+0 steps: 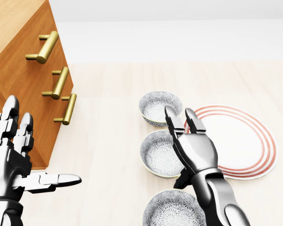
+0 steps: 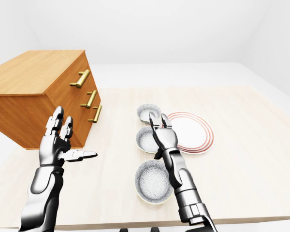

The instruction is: Put the bowl in the middle on the plate.

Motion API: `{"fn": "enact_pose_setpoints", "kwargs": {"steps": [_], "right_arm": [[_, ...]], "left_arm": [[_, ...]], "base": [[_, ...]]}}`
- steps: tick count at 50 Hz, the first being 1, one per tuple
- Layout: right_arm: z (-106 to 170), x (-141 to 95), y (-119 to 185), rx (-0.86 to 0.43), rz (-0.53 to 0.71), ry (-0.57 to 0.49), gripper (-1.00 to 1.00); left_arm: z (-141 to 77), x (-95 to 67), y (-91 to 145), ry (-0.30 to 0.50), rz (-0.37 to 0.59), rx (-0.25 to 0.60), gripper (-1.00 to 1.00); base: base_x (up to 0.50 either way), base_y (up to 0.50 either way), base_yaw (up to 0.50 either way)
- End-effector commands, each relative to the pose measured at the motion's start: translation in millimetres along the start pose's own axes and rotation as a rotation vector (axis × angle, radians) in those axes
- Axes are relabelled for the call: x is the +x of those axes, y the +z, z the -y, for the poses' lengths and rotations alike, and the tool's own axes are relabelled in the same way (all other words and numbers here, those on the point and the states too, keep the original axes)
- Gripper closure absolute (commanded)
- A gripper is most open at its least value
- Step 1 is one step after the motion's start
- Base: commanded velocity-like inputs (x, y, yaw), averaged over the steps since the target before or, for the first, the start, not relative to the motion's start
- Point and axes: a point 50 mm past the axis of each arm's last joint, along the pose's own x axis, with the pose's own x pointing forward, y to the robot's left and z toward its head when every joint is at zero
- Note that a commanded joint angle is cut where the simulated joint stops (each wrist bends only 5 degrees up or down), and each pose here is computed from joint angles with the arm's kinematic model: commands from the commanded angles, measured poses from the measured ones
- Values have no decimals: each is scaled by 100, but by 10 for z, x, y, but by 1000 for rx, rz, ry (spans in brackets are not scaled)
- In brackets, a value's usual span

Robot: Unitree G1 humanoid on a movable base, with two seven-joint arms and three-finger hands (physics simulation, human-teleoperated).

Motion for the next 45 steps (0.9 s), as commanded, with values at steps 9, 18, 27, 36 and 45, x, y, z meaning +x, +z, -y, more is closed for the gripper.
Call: {"fn": "enact_pose_setpoints", "kwargs": {"steps": [9, 18, 27, 36, 45], "right_arm": [[3, -2, 16, 2, 5, 0, -74], [-4, 4, -6, -2, -2, 1, -69], [5, 11, 6, 2, 2, 7, -69], [11, 7, 19, 10, 6, 15, -66], [-6, 3, 17, 10, 5, 24, -61]], "left_arm": [[-2, -1, -7, 0, -3, -1, -100], [1, -4, -17, 0, -7, 0, -100], [-3, 1, -5, 1, -2, -1, -100], [-1, 2, 11, 1, 5, -2, -100], [-6, 3, 4, 1, 2, -2, -100]], "base": [[0, 0, 0], [0, 0, 0], [0, 0, 0], [0, 0, 0], [0, 0, 0]]}}
